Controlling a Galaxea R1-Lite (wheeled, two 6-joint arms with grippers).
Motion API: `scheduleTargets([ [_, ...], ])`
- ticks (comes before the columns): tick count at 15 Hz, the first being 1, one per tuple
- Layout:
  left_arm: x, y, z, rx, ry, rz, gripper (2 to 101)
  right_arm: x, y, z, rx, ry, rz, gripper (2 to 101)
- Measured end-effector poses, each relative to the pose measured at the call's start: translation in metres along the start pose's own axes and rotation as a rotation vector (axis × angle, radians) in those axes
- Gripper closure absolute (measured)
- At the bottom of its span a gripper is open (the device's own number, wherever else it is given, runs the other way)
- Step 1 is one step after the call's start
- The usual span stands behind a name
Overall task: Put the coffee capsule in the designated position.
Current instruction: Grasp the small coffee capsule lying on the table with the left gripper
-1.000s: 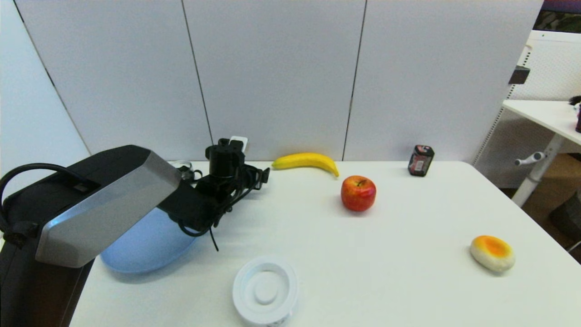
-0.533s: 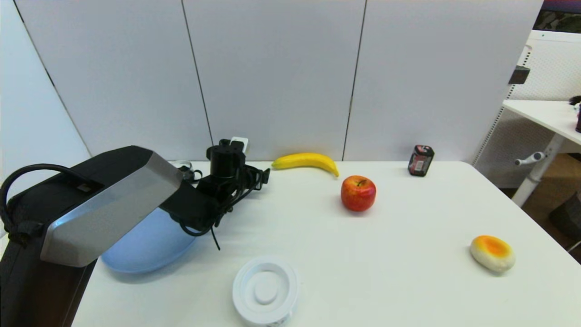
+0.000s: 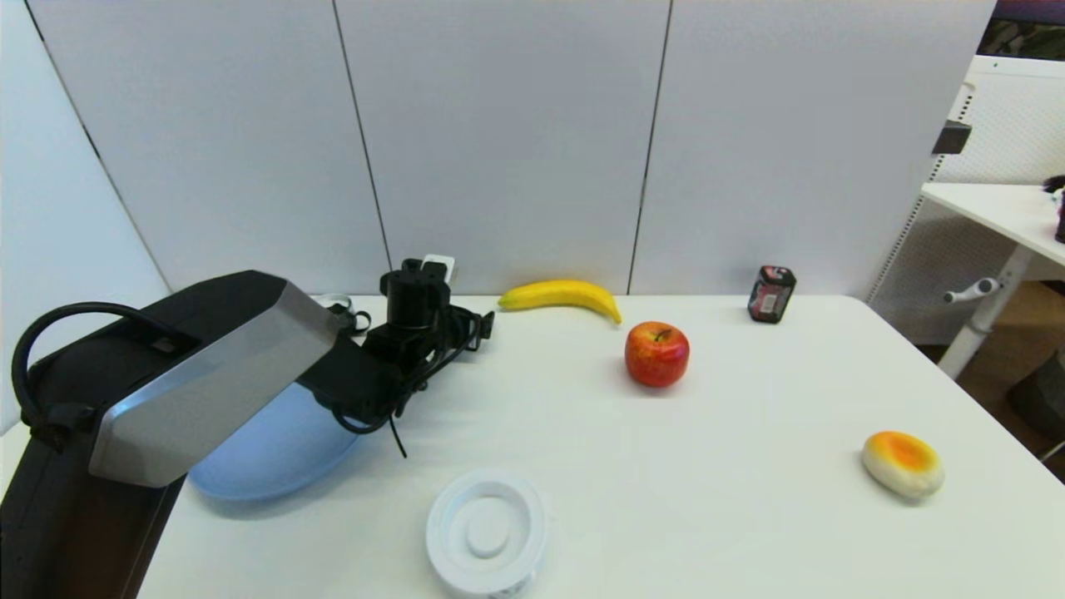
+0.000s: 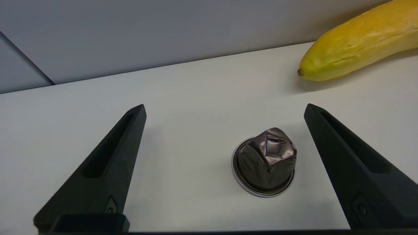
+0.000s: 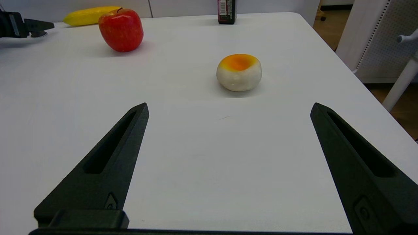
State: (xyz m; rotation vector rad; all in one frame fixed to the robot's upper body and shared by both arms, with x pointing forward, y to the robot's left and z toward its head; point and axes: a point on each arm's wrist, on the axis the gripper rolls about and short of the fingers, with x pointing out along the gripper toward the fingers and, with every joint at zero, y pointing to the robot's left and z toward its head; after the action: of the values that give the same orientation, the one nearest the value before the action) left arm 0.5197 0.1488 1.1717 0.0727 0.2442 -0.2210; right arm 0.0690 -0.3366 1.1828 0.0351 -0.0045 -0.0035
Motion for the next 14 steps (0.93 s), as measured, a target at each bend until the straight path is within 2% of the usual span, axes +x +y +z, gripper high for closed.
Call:
scheduleTargets([
  [14, 0.0070, 0.0001, -0.0005, -0.008, -0.014, 0.004, 5.3, 0.0000, 0.0000, 0.0000, 0.000, 0.000, 0.000, 4.3],
])
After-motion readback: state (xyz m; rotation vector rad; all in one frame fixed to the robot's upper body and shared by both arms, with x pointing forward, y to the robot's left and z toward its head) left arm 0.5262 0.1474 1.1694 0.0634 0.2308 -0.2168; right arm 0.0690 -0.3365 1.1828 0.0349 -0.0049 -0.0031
